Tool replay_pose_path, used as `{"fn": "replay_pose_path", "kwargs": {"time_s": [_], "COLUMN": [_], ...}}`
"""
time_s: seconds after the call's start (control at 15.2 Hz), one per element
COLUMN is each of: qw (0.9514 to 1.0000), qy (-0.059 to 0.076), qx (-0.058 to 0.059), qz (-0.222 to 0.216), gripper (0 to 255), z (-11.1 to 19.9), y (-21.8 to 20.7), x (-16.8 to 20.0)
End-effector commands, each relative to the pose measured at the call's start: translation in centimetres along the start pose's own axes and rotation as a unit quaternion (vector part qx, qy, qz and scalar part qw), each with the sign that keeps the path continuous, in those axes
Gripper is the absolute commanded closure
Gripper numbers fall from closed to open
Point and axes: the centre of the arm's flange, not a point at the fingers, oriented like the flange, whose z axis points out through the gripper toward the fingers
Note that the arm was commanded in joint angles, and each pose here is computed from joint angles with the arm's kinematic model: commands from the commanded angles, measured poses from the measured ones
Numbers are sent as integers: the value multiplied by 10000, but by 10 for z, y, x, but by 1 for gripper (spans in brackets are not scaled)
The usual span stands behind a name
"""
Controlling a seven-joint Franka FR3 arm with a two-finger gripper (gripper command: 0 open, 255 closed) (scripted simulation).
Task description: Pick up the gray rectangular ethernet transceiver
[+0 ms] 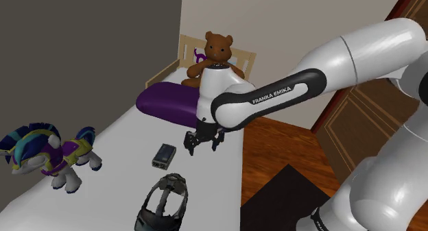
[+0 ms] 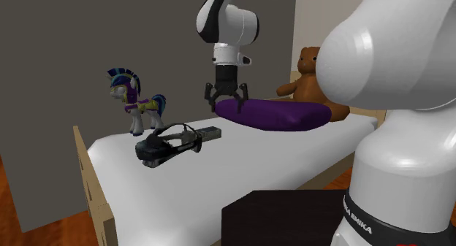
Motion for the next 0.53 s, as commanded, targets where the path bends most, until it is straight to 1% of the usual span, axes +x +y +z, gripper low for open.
{"fn": "replay_pose_path", "kwargs": {"time_s": [0.0, 0.46], "qw": [10000, 9993], "qy": [43, 200], "qx": [18, 68], "qz": [74, 299], "gripper": [0, 0], "z": [16, 60], "y": [-22, -90], "x": [7, 45]}}
